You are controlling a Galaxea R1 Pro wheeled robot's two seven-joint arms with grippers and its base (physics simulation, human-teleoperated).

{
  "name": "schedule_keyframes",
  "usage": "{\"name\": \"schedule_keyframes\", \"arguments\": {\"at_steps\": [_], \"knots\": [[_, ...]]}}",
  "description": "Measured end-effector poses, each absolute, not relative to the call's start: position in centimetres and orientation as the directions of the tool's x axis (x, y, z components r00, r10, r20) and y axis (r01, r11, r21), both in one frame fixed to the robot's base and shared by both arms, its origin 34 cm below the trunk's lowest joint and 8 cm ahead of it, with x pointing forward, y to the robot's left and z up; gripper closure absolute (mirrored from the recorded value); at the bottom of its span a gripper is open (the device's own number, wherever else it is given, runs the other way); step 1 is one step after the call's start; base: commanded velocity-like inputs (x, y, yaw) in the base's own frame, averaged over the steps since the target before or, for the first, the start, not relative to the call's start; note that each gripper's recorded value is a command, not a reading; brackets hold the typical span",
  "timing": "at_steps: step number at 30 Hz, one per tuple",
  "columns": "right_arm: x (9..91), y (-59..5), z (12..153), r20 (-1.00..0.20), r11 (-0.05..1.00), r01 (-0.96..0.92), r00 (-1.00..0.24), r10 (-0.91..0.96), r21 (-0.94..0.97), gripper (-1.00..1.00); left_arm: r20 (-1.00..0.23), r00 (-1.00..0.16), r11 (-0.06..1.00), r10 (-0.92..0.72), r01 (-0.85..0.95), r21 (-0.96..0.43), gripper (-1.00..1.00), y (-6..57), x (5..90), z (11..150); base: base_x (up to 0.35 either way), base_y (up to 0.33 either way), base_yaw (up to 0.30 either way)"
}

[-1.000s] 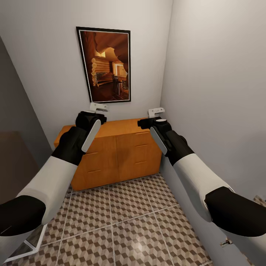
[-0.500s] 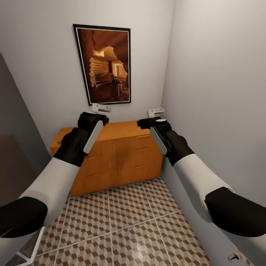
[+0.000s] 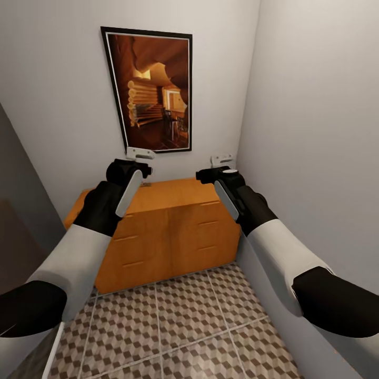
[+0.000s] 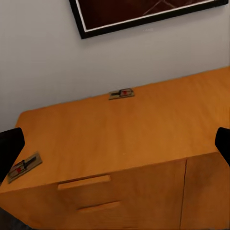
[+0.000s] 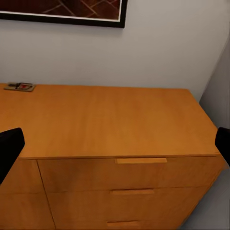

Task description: Take the four mousetraps from the cabinet in the bathroom and place them on the bathroom floor. Make sure all four end up on the same floor surface, and ensure that at least two of them are either under or directly next to the same bathroom sink.

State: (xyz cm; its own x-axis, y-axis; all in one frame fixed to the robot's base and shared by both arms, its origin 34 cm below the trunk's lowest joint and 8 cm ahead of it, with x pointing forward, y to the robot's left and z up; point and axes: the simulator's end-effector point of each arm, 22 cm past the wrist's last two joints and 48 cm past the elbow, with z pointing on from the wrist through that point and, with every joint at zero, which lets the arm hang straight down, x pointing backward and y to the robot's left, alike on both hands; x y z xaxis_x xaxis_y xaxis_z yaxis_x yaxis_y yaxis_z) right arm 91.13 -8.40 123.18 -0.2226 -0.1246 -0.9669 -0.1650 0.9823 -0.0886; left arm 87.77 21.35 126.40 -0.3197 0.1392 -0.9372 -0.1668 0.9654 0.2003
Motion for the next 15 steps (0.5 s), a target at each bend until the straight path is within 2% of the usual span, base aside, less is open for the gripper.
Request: {"name": "schedule_keyframes", "arguments": {"at_steps": [5,15], "knots": [[91.17,-8.45,123.18,-0.967,0.982,-0.164,-0.222,-0.125,-0.090,-1.00,-0.939,-0.323,0.967,0.121,-0.176,0.186,-1.00,21.91,87.86,126.31,0.159,0.027,0.000],[91.22,-8.50,123.20,-0.967,0.982,-0.163,-0.220,-0.125,-0.090,-1.00,-0.938,-0.326,0.967,0.117,-0.177,0.183,-1.00,21.99,87.86,126.11,0.018,0.003,0.003]]}}
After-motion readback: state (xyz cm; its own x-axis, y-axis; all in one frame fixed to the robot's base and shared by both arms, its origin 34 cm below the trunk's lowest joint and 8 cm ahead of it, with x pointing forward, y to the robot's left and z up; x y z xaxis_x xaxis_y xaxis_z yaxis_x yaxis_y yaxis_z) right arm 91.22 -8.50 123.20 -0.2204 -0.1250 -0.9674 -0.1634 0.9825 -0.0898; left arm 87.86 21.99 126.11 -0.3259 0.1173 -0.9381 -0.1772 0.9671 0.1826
